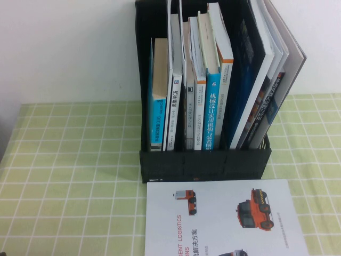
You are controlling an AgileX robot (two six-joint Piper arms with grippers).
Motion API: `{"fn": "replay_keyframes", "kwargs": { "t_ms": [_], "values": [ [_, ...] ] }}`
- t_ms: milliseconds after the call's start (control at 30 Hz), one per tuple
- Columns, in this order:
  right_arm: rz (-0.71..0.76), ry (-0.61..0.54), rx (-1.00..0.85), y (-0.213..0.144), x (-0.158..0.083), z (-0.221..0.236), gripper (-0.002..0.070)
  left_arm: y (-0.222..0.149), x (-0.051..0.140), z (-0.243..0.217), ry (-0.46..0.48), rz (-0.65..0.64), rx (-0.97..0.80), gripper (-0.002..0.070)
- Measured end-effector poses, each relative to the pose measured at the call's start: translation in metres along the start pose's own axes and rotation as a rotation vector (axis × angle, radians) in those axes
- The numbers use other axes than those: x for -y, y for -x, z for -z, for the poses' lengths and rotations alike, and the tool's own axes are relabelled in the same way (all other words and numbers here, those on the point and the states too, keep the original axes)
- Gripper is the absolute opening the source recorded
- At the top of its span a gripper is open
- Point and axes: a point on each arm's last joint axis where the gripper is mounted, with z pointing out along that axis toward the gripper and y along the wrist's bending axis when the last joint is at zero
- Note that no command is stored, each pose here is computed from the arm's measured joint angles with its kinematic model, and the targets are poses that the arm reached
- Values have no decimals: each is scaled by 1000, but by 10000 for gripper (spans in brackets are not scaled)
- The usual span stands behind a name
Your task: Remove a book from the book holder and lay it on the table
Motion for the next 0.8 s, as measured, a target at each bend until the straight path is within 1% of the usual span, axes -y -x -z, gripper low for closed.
{"fn": "replay_keyframes", "kwargs": {
  "t_ms": [100, 167, 333, 467, 567, 700, 800],
  "values": [
    [-4, -5, 3, 0, 1, 1, -1, 0, 0, 0, 0, 9, 0, -3],
    [-20, -35, 17, -1, 5, 3, -1, 0, 0, 0, 0, 11, 0, -3],
    [-120, -206, 55, -7, 27, 19, -1, 0, 0, 0, 0, 20, 0, -3],
    [-313, -350, 131, -18, 39, 42, -1, 0, 0, 0, 0, 20, 0, -3],
    [-443, -415, 178, -33, 36, 47, -1, 0, 0, 0, 0, 20, 0, -3],
    [-619, -427, 183, -63, 22, 38, -1, 0, 0, 0, 0, 20, 0, -3],
    [-662, -424, 171, -85, 11, 28, -1, 0, 0, 0, 0, 20, 0, -3]
  ]
}}
